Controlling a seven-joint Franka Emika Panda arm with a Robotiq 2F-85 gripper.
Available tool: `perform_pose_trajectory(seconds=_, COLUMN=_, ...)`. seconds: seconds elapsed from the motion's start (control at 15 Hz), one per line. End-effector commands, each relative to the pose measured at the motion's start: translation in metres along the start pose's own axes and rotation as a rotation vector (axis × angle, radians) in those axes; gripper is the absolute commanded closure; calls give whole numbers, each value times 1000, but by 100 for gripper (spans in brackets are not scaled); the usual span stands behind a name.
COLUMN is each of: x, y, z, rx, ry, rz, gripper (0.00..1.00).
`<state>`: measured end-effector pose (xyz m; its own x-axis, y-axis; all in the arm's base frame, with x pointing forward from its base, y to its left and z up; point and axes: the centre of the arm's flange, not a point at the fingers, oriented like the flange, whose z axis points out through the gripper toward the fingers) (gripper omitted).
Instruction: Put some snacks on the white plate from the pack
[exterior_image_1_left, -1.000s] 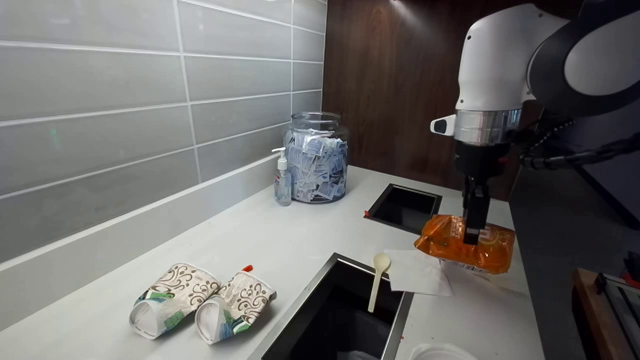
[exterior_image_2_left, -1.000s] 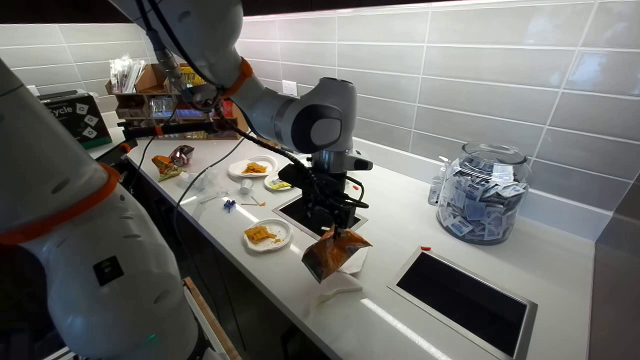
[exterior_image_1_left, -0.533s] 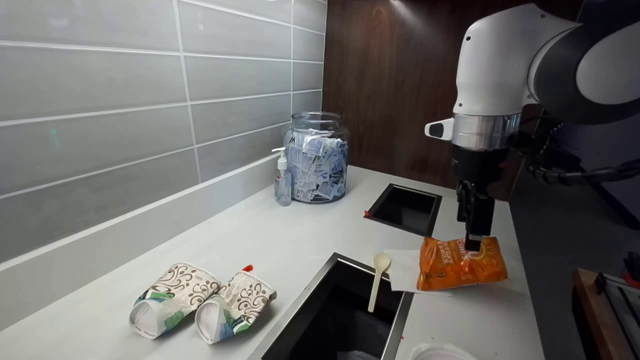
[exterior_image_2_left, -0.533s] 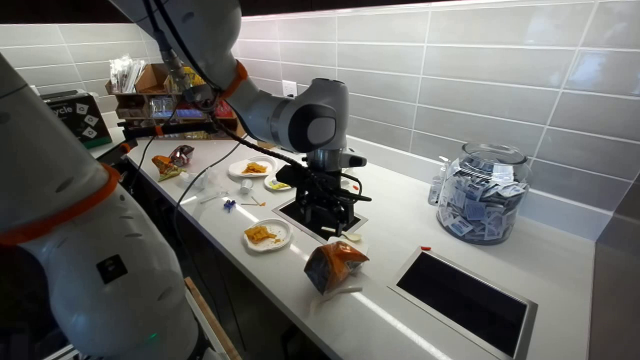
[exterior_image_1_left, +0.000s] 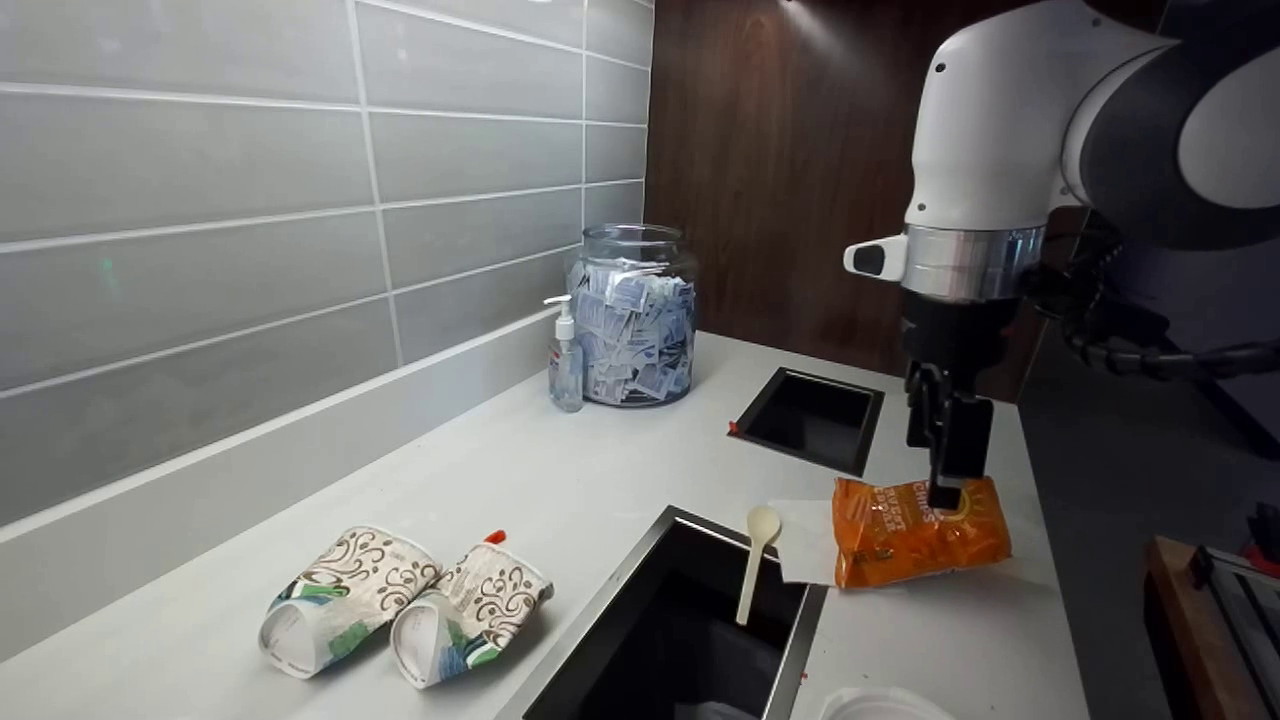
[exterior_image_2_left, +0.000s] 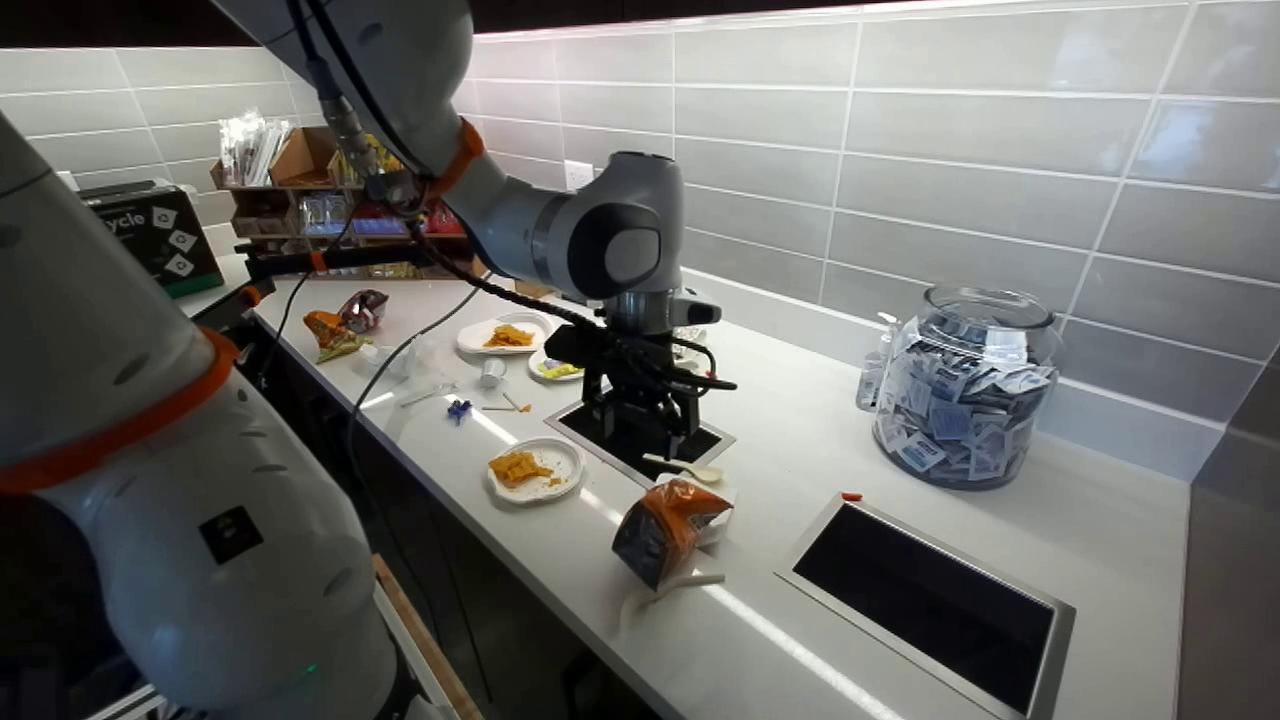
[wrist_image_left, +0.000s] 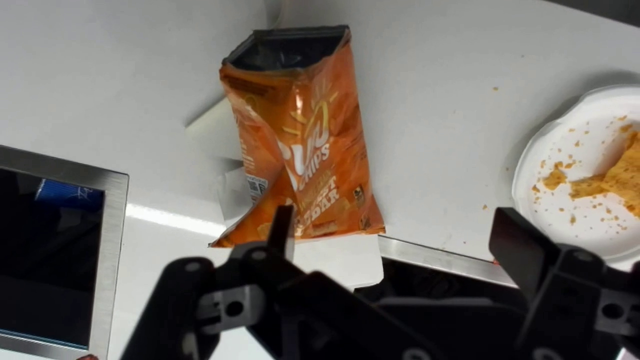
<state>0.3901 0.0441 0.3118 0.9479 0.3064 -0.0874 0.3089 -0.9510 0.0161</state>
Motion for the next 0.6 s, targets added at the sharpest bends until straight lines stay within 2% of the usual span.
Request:
perform_pose_trajectory(seconds=0.0, x=-5, y=-8, z=-11, rx=-11, ry=16, rz=28, gripper=0)
perform_pose_trajectory(seconds=0.53, x=-16, y=-36, z=-72, rx=-74, ry=45, rz=16, gripper=0)
